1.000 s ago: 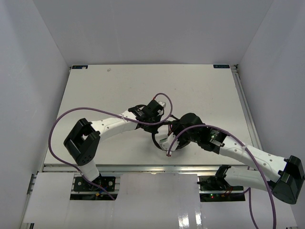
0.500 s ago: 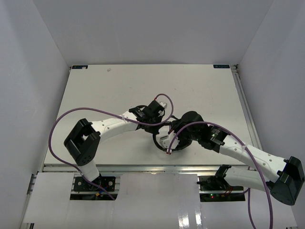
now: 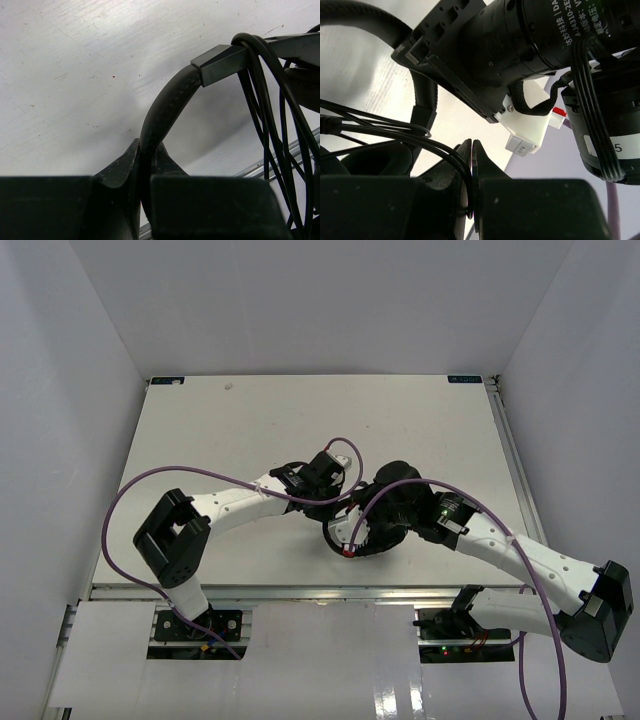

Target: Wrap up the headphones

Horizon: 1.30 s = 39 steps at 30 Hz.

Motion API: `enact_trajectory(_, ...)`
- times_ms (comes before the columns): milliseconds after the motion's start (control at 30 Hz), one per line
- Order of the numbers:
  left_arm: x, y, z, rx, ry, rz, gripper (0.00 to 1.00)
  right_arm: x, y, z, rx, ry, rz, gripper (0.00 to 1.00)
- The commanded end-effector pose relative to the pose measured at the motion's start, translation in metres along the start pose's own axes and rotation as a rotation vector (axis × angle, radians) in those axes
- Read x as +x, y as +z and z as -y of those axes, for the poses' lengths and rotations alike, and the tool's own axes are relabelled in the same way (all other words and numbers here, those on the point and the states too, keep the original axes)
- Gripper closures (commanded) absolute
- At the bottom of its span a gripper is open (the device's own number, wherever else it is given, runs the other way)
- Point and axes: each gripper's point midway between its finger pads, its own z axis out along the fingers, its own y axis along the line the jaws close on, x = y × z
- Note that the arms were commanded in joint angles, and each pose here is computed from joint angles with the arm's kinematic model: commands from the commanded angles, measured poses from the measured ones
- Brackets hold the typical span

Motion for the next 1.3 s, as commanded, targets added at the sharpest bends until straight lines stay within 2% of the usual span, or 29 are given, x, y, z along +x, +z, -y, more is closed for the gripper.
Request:
enact_trajectory(0,-0.003,-0.012,0.01,0.041,0.034,0.024,1.0,-0.02,-0.021,0.061,0.185,0.037,0.082,0.92)
enact_trajectory(700,-0.008,-0.015,0.012,0.039,0.032,0.03,1.0,-0.04,-0.031,0.073,0.197,0.1,0.182,0.92)
enact_trajectory(1000,-0.013,-0.022,0.017,0.062,0.03,0.046,1.0,-0.027,-0.016,0.056,0.168,0.077,0.133,0.92)
enact_trajectory(1267,-0.01,-0.031,0.019,0.083,0.028,0.053,1.0,-0.003,-0.007,0.06,0.195,0.092,0.093,0.92)
